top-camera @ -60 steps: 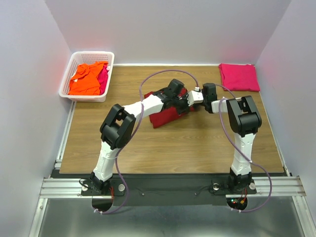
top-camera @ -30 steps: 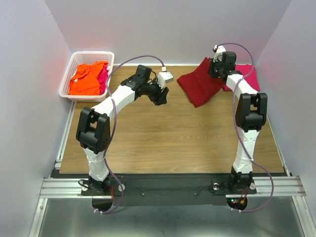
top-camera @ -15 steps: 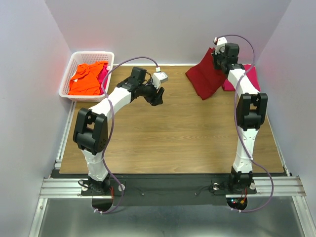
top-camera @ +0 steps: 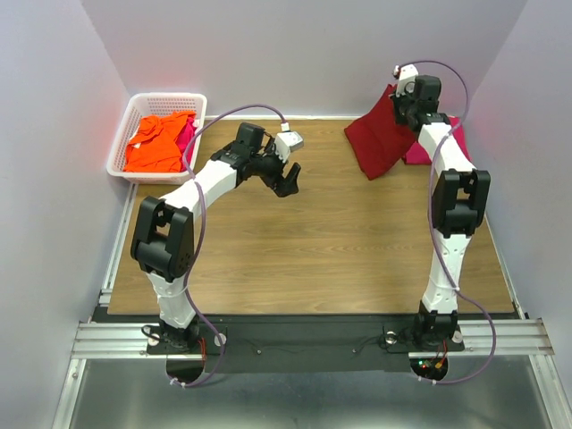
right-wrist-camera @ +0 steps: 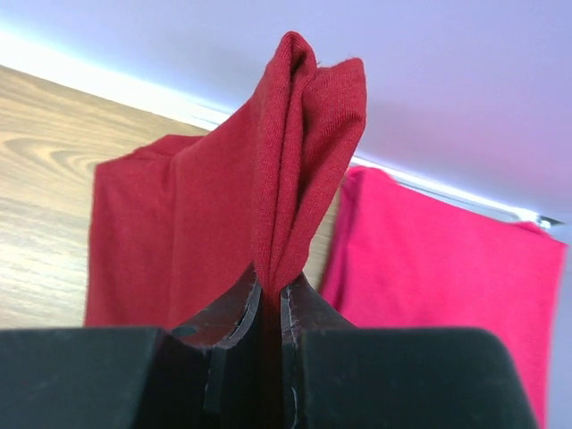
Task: Fold and stack the t-shirts
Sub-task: Neatly place the folded tshirt to the corner
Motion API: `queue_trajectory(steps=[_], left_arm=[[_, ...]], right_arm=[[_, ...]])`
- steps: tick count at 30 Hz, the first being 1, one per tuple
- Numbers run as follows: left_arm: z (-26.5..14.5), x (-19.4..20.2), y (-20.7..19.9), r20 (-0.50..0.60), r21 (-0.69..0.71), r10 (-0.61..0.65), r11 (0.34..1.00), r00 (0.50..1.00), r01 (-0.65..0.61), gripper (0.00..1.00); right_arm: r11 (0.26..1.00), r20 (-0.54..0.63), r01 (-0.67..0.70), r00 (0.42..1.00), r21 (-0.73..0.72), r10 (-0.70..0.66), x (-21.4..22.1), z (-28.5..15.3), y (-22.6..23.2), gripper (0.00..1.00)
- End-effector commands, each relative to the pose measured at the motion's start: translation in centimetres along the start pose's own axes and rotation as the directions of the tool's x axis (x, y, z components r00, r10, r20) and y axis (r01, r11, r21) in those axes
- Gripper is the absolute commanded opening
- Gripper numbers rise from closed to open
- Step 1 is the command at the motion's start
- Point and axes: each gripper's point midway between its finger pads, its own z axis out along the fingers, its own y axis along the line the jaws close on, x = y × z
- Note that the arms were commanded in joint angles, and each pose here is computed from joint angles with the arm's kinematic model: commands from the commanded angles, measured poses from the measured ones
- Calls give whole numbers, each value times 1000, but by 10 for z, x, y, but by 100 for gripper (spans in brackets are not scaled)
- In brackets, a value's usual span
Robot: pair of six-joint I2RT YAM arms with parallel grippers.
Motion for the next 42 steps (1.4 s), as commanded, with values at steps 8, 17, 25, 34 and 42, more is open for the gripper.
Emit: queue_trajectory(steps=[8, 17, 25, 34, 42], left_arm=[[-20, -30, -4, 93, -20, 58, 998, 994, -57, 96], [-18, -27, -3, 88, -10, 62, 998, 994, -61, 96], [-16, -26, -4, 86, -3, 64, 998, 994, -64, 96], [-15, -26, -3, 81, 0, 63, 998, 995, -63, 96], [-15, -24, -4, 75, 7, 65, 998, 995, -66, 96]], right_arm=[[990, 221, 23, 974, 139, -53, -110, -58, -50, 1], [987, 252, 11, 966, 159, -52, -127, -70, -58, 1], [984, 274, -4, 961, 179, -46, -139, -81, -67, 1], [982, 270, -19, 962, 189, -34, -135, -83, -76, 1], [977, 248, -21, 968, 211, -33, -120, -81, -97, 1]])
